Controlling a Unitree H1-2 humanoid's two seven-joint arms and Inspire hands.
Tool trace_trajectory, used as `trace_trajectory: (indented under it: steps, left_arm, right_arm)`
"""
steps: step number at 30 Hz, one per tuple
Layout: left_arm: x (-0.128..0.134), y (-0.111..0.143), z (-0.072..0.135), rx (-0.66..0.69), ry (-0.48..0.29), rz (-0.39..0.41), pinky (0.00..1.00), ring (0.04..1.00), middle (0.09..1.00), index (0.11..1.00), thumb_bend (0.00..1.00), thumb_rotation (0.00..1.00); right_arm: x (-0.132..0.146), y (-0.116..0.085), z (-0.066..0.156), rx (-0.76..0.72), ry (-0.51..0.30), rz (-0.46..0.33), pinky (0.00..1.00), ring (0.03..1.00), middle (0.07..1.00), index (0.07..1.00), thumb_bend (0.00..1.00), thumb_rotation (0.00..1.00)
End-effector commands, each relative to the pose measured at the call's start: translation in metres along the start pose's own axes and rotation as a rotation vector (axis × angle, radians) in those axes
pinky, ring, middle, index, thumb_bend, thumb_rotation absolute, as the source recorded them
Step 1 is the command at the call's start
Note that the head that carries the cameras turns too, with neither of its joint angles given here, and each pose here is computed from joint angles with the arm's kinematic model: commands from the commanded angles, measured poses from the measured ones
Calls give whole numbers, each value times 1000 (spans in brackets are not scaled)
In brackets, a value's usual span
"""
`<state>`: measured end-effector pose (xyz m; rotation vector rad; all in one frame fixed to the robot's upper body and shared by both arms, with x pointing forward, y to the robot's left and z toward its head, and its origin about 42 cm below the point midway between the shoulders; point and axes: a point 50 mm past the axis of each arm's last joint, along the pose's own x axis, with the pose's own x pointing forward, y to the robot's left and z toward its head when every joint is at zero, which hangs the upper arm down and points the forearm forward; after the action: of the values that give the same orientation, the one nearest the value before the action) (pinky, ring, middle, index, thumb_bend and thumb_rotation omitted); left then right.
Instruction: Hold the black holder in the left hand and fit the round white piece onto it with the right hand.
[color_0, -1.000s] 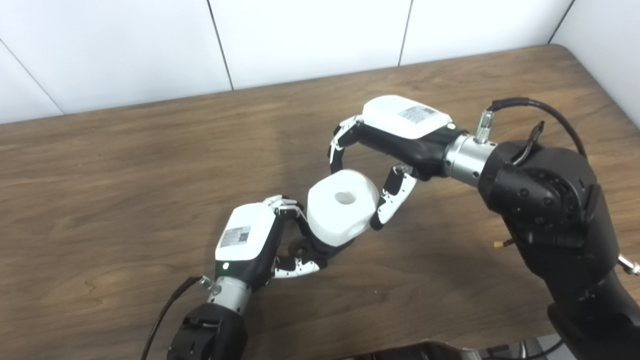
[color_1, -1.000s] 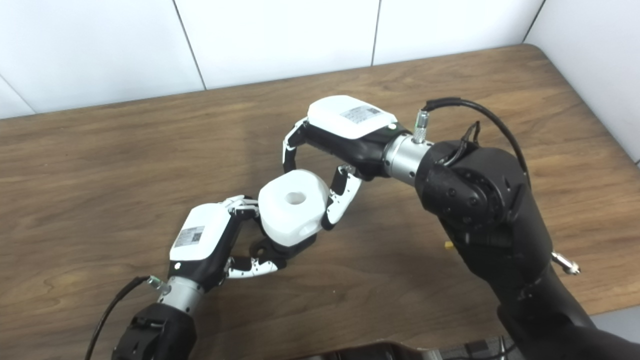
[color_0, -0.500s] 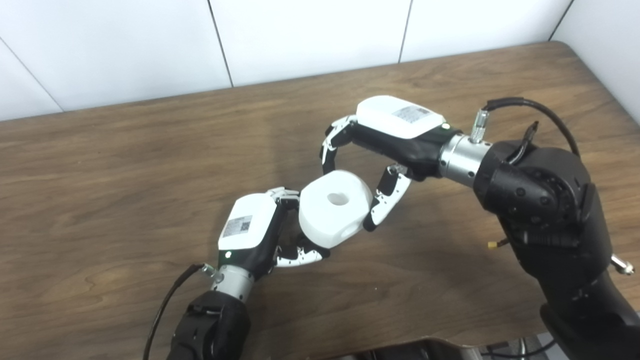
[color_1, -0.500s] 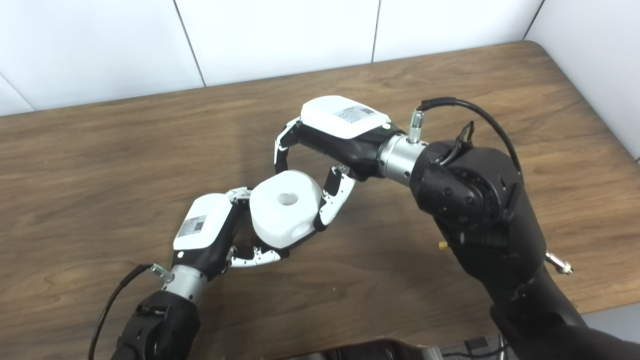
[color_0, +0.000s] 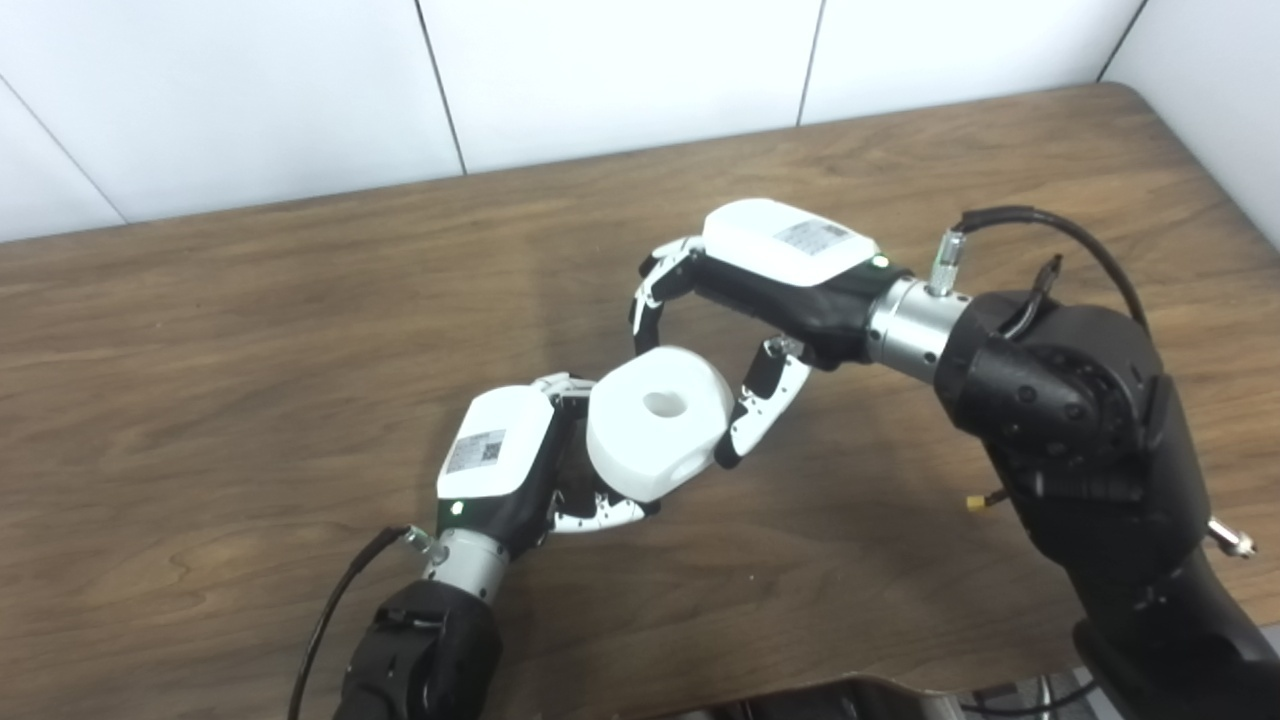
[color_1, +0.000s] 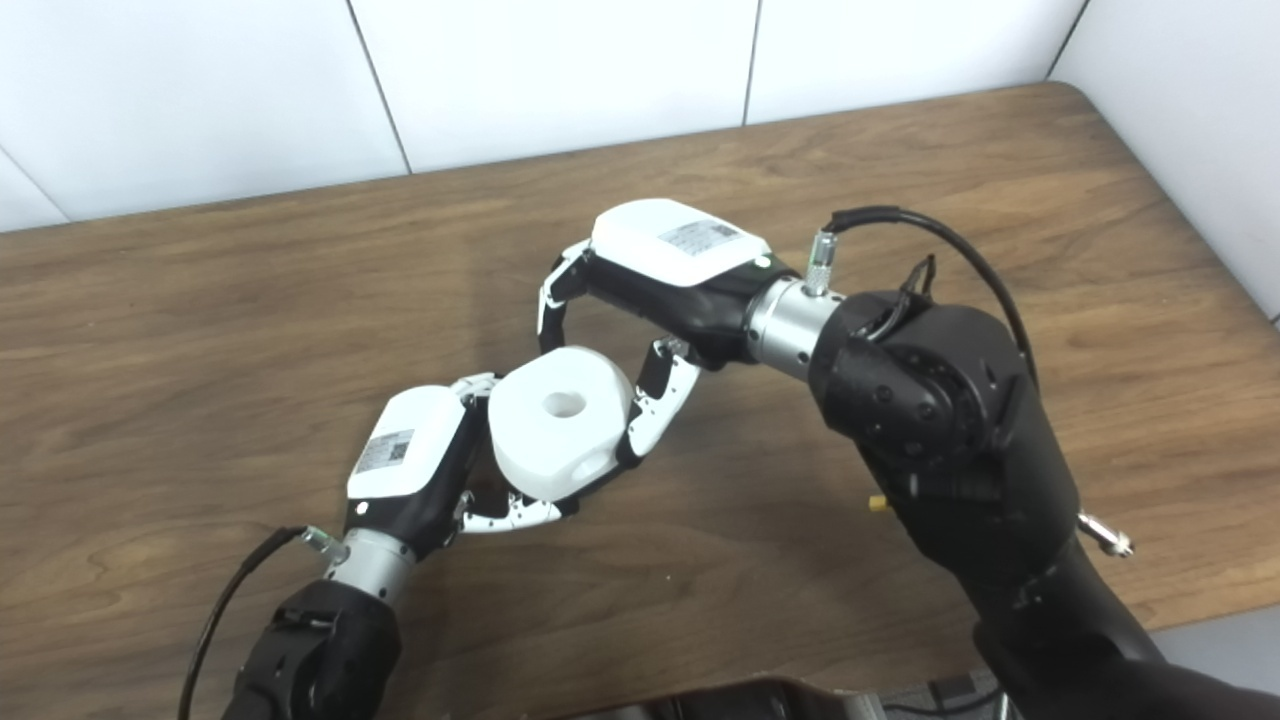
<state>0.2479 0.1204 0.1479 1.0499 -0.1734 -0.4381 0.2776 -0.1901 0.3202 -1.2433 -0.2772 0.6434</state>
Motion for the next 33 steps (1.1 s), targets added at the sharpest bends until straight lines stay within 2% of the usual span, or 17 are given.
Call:
trace_trajectory:
  steps: [1,33]
  left_arm:
    - [-9,-25,-10,-19,79,-151,775,845,765,485,519,44]
    - [-10,-21,-6,-15,68,-151,770,842,760,485,519,44]
  right_arm:
    - [-1,-9,5,-50,-25,-69,780,863,731,480,526,141]
    - [0,1,-2,-111,-28,-67,769,860,730,481,526,138]
